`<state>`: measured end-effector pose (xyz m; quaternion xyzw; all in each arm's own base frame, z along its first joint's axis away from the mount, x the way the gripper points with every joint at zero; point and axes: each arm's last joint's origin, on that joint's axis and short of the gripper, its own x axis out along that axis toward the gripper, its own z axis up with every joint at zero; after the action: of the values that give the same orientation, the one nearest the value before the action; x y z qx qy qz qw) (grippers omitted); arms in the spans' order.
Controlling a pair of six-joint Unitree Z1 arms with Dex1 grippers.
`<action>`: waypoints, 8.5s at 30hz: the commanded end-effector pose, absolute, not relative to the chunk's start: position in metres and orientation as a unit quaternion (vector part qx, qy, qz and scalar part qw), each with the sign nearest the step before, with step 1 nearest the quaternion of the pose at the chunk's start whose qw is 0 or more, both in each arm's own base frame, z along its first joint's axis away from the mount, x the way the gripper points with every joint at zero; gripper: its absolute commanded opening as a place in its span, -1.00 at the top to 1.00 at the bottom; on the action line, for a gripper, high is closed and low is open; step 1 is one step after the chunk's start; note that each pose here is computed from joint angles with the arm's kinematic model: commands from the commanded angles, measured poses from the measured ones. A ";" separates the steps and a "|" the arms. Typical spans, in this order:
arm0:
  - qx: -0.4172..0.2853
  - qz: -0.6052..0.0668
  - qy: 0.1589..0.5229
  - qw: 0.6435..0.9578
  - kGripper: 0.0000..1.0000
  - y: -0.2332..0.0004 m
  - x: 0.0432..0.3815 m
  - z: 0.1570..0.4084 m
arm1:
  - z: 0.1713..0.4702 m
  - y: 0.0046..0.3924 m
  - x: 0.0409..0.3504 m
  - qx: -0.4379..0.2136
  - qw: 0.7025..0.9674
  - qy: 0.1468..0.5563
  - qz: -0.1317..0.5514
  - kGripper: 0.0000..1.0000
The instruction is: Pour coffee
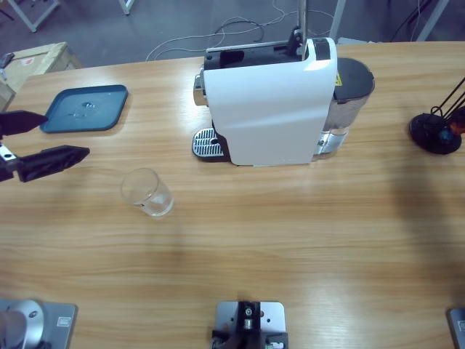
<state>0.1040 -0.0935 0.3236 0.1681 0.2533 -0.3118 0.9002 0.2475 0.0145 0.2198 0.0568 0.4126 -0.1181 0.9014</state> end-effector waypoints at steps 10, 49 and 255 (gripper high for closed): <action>0.178 -0.317 0.277 0.889 -0.98 -0.095 0.103 0.312 | 0.219 0.011 0.230 0.053 0.897 0.423 -0.117 0.16; 0.182 -0.317 0.284 0.887 -0.98 -0.094 0.102 0.307 | 0.210 0.014 0.250 0.040 0.892 0.439 -0.096 0.72; 0.147 -0.326 0.305 0.883 -0.98 -0.089 0.089 0.322 | 0.168 0.343 0.273 0.047 0.850 0.493 0.179 1.00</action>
<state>0.0885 -0.0858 0.3261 0.1435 0.2898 -0.3199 0.8906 0.2786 0.3293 0.3141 0.1636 0.3231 0.2374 0.9014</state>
